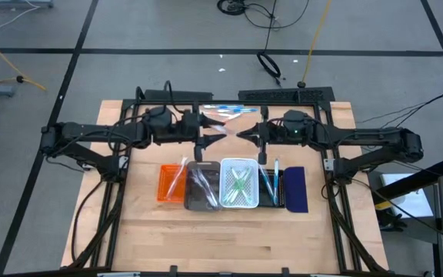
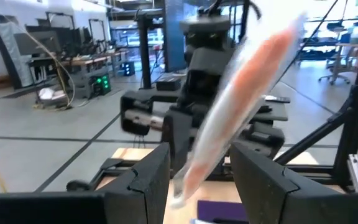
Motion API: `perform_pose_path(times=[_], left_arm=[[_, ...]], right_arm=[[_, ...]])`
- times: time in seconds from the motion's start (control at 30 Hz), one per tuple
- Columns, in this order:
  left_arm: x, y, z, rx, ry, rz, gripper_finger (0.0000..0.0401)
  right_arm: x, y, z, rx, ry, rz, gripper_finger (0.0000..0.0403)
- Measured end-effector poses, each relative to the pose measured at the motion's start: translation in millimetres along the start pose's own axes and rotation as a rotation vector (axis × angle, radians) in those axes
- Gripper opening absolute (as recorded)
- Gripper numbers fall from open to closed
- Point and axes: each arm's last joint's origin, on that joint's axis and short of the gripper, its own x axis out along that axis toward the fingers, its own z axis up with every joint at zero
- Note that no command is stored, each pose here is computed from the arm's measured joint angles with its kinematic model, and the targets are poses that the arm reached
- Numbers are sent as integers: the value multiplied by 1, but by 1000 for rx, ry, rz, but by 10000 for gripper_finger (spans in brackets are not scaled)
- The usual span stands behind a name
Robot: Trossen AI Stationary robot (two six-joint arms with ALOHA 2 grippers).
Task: Pick & Place Toothbrushes
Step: Put the orange toothbrush into the orange bin
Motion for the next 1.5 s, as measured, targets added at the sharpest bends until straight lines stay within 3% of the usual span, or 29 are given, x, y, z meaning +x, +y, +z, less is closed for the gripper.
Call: perform_pose_path(times=[0.27, 0.47, 0.8, 1.0, 1.2, 1.5], left_arm=[[0, -6, 1, 10, -11, -23, 156], [0, -10, 2, 49, -12, -27, 33], [0, -15, -3, 48, 42, -27, 33], [-9, -20, -4, 52, 119, -10, 33], [-39, -29, -8, 41, 345, -9, 33], [-81, -50, -22, -157, 676, 37, 33]], right_arm=[[5, 4, -2, 1, 5, 15, 0], [6, 5, -4, 13, 17, 22, 0], [6, 5, -5, 27, 31, 27, 11], [6, 6, -10, 30, 79, 31, 46], [5, 5, -18, 40, 164, 37, 81], [5, 3, -18, 39, 158, 31, 87]])
